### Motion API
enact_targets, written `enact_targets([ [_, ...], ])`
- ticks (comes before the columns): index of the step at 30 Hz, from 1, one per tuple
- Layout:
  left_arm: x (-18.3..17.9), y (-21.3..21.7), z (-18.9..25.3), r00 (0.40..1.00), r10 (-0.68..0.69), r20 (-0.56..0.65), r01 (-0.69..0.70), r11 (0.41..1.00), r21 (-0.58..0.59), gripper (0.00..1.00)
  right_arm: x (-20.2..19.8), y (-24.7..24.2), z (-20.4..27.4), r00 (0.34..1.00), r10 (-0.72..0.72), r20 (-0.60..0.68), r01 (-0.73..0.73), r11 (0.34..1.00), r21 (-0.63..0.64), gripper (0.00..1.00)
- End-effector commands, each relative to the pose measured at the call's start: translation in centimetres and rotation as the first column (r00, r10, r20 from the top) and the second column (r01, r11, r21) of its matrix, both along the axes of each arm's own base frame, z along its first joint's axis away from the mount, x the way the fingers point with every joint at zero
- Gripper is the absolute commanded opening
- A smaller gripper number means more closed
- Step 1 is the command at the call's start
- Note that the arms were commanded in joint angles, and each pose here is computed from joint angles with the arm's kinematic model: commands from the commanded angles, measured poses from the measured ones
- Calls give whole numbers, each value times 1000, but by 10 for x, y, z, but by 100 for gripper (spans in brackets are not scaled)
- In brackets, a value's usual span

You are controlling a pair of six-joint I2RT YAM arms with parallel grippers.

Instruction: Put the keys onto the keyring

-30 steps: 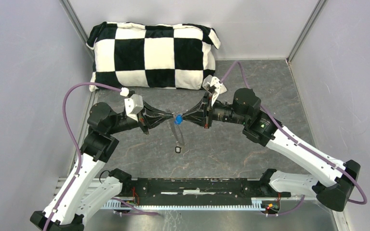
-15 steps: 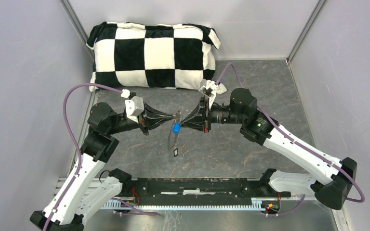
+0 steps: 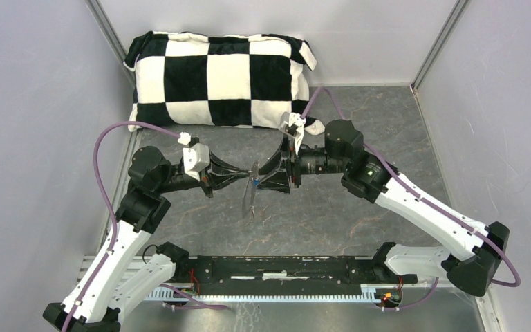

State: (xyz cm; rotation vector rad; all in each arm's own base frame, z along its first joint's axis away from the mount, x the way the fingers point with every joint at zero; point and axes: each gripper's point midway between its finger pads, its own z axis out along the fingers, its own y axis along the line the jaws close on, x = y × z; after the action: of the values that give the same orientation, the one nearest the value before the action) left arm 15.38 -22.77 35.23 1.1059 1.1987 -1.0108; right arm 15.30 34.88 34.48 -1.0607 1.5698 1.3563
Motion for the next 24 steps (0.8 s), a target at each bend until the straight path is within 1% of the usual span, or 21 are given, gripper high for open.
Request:
enact_targets([
  [1, -15, 1, 18, 990, -65, 125, 65, 998, 4, 2, 10, -15, 51, 981, -76, 178, 65, 996, 65, 61],
  [6, -18, 0, 19, 984, -96, 151, 95, 995, 13, 2, 10, -5, 45, 985, -21, 172, 10, 998, 63, 61],
  [11, -19, 0, 22, 983, -102, 155, 102, 995, 13, 2, 5, -1, 42, 978, 28, 209, -43, 997, 68, 67],
  [15, -21, 0, 23, 981, -117, 154, 116, 993, 15, 2, 2, 4, 34, 970, 60, 236, -76, 995, 59, 69],
  [17, -22, -1, 23, 980, -124, 153, 123, 992, 16, 2, 1, 5, 32, 969, 68, 237, -86, 994, 65, 69],
  [24, -24, -1, 26, 979, -132, 155, 131, 991, 13, 2, -4, 10, 28, 968, 110, 224, -131, 988, 80, 63],
])
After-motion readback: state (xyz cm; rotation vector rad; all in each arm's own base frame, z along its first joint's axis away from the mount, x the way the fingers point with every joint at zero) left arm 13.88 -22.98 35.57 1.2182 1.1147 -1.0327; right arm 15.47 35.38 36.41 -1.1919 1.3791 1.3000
